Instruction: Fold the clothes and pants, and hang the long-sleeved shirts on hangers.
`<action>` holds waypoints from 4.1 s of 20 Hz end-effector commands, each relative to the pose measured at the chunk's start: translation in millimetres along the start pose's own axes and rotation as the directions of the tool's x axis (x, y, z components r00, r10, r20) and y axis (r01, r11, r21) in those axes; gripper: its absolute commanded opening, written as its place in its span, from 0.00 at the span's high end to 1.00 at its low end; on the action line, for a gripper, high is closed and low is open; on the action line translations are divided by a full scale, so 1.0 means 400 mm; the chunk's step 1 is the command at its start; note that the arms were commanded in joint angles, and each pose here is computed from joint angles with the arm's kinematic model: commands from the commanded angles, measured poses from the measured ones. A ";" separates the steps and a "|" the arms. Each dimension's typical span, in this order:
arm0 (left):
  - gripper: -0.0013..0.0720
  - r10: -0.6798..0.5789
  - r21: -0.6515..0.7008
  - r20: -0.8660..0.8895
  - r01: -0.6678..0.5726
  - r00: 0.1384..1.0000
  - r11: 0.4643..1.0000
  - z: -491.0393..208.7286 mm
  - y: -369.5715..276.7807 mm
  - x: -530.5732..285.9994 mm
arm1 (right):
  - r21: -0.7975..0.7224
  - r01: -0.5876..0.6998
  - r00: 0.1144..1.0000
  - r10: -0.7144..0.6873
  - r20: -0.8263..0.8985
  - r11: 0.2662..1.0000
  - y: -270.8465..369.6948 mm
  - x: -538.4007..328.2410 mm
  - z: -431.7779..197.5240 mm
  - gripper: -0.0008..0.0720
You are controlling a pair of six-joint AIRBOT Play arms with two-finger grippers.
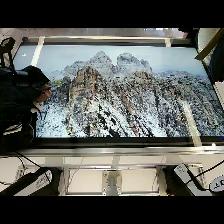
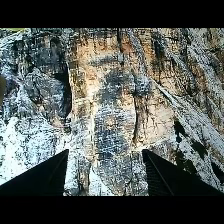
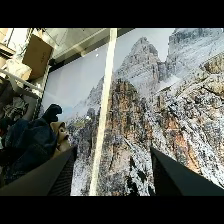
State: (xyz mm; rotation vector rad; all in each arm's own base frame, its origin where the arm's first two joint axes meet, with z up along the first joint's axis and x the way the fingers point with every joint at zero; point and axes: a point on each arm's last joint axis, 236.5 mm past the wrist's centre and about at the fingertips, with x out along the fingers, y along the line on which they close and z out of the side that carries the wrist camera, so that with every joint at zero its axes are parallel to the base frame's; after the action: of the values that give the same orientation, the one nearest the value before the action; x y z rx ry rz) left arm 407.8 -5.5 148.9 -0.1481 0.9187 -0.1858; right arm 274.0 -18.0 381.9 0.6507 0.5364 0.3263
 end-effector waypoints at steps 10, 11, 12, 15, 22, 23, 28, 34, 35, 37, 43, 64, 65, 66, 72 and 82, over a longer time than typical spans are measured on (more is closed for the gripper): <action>0.25 0.000 -0.001 0.000 0.000 1.000 1.000 0.001 0.001 0.002 | -0.002 0.000 1.000 0.000 0.001 1.000 0.001 -0.001 0.000 0.29; 0.25 -0.009 -0.006 0.005 0.009 1.000 1.000 0.005 -0.003 0.006 | -0.002 0.000 1.000 0.000 0.001 1.000 0.001 -0.001 0.000 0.29; 0.25 -0.012 -0.012 0.014 0.012 1.000 1.000 0.012 -0.002 0.016 | -0.001 0.000 1.000 0.000 0.000 1.000 0.000 0.000 0.000 0.29; 0.25 -0.011 -0.022 -0.028 0.010 1.000 1.000 -0.004 0.014 0.057 | 0.020 -0.004 0.998 0.003 0.060 1.000 -0.024 0.004 0.052 0.29; 0.18 0.640 -0.204 0.051 -0.619 0.767 0.758 0.029 0.545 -0.077 | 0.031 0.001 0.894 -0.015 0.447 1.000 -0.044 -0.055 0.286 0.31; 0.18 0.671 -0.267 0.027 -0.642 0.741 0.719 -0.001 0.618 -0.117 | 0.032 0.005 0.906 -0.018 0.422 0.999 -0.046 -0.048 0.271 0.36; 0.00 0.530 -0.580 -0.041 -0.452 0.847 0.678 -0.160 0.807 -0.108 | -0.072 -0.103 0.987 0.111 0.117 0.992 0.061 0.074 0.102 0.37; 0.04 0.345 -0.548 -0.158 -0.373 0.925 0.749 -0.290 0.837 0.050 | -0.275 -0.107 0.994 0.095 -0.056 0.956 0.159 0.236 -0.020 0.36; 0.29 0.302 -0.553 -0.132 -0.324 0.944 0.768 -0.277 0.819 0.075 | -0.292 -0.123 0.992 0.108 -0.068 0.948 0.179 0.255 -0.031 0.37; 0.97 0.206 -0.573 -0.042 -0.192 0.978 0.797 -0.216 0.755 0.104 | -0.304 -0.161 0.987 0.149 -0.063 0.939 0.216 0.283 -0.032 0.37; 0.96 -0.426 -0.137 0.531 0.570 0.732 0.810 0.282 0.147 -0.206 | -0.300 -0.100 0.995 0.090 -0.049 0.949 0.176 0.267 -0.022 0.37; 0.02 -0.718 0.118 0.036 0.711 0.695 0.693 0.017 -1.011 0.204 | -0.488 0.515 0.759 -0.640 -0.123 0.704 -0.379 0.187 -0.013 0.37; 0.04 -0.673 0.094 0.033 0.668 0.739 0.738 0.070 -0.881 0.187 | -0.477 0.498 0.746 -0.638 -0.190 0.724 -0.403 0.201 -0.058 0.37; 0.16 -0.585 0.065 0.004 0.583 0.811 0.810 0.096 -0.720 0.183 | -0.455 0.472 0.732 -0.623 -0.275 0.755 -0.431 0.223 -0.120 0.37; 0.23 -0.158 -0.173 -0.211 0.122 0.965 0.977 -0.022 -0.070 0.211 | -0.231 0.401 0.602 -0.445 -0.663 0.886 -0.606 0.323 -0.592 0.32; 0.11 -0.258 -0.428 -0.183 0.160 0.949 0.890 -0.106 -0.052 0.506 | -0.063 0.290 0.611 -0.235 -0.756 0.955 -0.553 0.439 -0.875 0.14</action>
State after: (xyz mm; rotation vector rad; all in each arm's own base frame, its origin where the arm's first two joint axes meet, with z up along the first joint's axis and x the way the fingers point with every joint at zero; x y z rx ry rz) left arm 476.7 -58.5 -5.5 -0.5285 1.1817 -0.2154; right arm 248.5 45.2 -51.2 0.4685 1.4576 0.2633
